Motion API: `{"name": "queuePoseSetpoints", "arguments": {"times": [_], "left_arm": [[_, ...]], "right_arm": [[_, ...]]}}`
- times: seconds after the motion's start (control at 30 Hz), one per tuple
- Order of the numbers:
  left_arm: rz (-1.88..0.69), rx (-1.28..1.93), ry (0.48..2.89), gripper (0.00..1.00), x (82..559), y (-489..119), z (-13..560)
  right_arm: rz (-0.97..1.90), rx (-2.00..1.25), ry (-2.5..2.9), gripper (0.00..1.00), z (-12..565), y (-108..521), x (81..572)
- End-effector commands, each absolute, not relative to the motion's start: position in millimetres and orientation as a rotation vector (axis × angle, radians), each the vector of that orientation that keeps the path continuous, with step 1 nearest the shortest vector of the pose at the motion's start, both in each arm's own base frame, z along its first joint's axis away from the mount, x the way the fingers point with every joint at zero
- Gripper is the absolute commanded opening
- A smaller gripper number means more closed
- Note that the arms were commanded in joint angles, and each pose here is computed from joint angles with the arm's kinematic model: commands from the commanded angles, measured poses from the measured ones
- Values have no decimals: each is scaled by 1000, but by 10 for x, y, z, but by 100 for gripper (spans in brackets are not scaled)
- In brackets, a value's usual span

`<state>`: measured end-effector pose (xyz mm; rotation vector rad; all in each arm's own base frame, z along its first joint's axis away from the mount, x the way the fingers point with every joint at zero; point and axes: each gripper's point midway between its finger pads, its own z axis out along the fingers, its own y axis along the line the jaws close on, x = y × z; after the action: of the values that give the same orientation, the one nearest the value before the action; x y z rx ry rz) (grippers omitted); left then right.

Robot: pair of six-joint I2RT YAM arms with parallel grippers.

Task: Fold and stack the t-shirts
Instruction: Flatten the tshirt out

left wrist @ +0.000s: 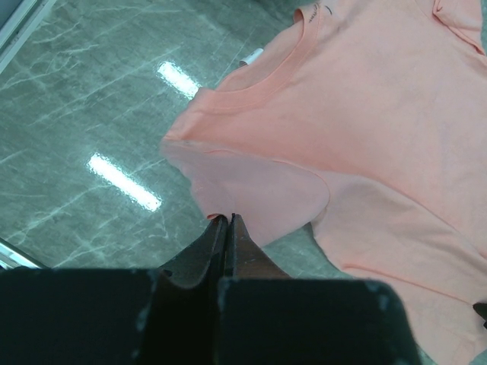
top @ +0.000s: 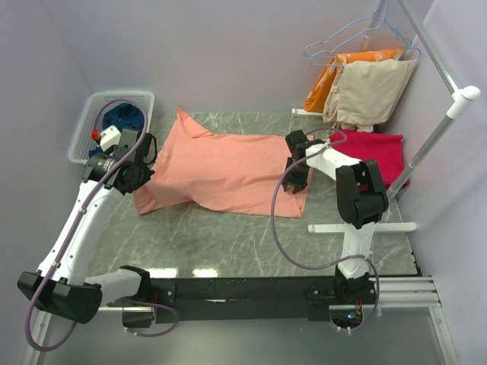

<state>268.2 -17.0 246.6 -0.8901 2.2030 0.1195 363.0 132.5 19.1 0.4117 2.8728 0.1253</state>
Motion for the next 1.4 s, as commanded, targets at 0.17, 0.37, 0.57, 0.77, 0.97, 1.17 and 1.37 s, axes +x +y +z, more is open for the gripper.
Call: {"name": "queuePoseSetpoints", "arguments": {"times": [0.17, 0.37, 0.57, 0.77, 0.97, 1.17, 1.37], "left_arm": [[87, -869, 2160, 1, 2747, -169, 2634], [92, -866, 2160, 1, 2749, -168, 2631], [96, -867, 2158, 1, 2738, -155, 2636], [110, -863, 2143, 1, 2733, -122, 2709], [132, -859, 2092, 1, 2705, -40, 2896], [182, -871, 2023, 1, 2621, 105, 3103], [250, -926, 1925, 1, 2454, 310, 3291]], "right_arm": [[15, 398, 2866, 23, 262, 1254, 3624], [3, 398, 2842, 6, 391, 1292, 3586], [-25, 395, 2783, 0, 692, 1306, 3568], [-13, 413, 2684, 0, 1223, 1233, 3428], [-26, 464, 2541, 0, 1800, 1001, 3308], [-30, 536, 2381, 0, 2364, 746, 3252], [-46, 612, 2269, 0, 2664, 521, 3098]]}}
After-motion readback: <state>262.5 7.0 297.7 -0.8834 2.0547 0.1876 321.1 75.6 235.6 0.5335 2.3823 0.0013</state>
